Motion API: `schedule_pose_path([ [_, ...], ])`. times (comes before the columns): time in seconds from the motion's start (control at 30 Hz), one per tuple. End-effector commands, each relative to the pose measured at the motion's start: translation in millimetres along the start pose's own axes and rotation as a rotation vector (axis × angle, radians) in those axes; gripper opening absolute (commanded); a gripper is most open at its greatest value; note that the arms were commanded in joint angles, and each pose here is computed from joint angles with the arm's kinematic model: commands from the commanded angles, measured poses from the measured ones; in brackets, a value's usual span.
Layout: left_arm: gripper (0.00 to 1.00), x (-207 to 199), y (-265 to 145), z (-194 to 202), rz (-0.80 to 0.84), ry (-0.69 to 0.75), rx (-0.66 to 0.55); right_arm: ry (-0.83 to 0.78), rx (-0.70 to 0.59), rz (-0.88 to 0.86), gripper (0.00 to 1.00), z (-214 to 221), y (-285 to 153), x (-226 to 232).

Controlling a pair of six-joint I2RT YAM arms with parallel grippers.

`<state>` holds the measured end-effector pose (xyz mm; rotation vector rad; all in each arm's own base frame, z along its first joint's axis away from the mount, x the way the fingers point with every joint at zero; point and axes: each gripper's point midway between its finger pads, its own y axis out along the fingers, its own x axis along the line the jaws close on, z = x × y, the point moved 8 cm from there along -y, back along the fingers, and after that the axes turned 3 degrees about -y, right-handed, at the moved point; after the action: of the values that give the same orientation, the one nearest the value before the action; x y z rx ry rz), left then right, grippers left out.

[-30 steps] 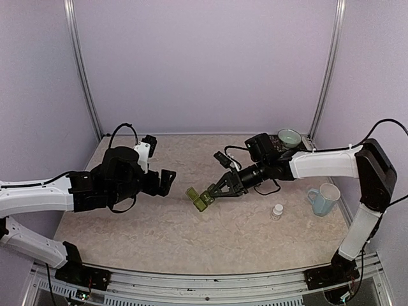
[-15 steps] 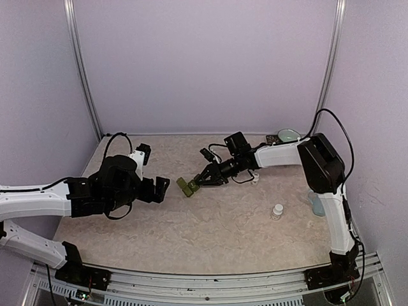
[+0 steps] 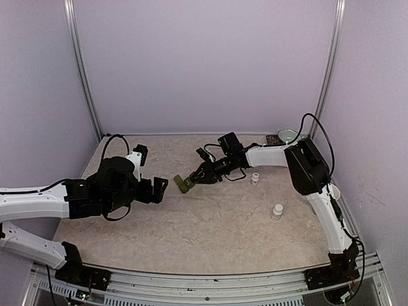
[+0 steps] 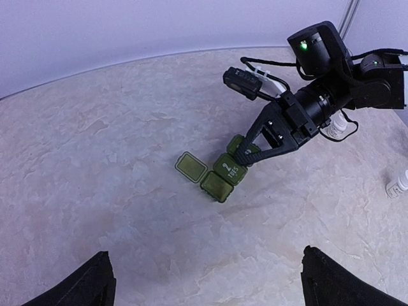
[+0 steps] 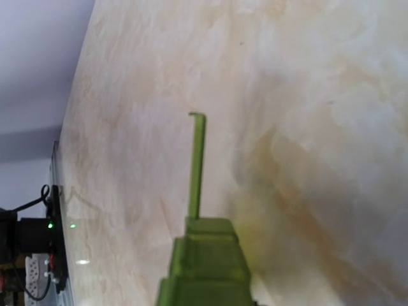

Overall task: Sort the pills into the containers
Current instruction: Place the pill container at the center of the board.

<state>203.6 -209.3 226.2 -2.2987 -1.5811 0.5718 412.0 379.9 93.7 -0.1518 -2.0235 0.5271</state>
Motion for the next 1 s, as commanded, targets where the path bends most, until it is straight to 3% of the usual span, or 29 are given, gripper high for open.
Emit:
schedule_pose_path([
  [0.0,0.99,3.3,-1.6,-0.7,-0.008,-0.02,-0.013,0.032,-0.011,0.067,0.3,-1.7,-1.8,-13.6],
  [0.17,0.99,2.8,-1.7,-1.4,-0.003,-0.025,-0.016,0.02,-0.015,0.128,0.44,-5.1,-9.0,-15.9],
  [0.43,0.99,3.2,-2.8,-1.2,0.001,-0.03,-0.018,0.007,-0.04,0.225,0.57,-16.4,-28.2,-15.7],
  [0.73,0.99,0.7,-0.7,0.0,0.015,-0.028,-0.012,-0.162,-0.076,0.319,0.68,-32.4,-62.1,25.0],
  [0.97,0.99,-9.9,7.1,-2.5,0.039,0.0,-0.006,-0.273,-0.156,0.518,0.98,-9.6,-111.4,59.1],
])
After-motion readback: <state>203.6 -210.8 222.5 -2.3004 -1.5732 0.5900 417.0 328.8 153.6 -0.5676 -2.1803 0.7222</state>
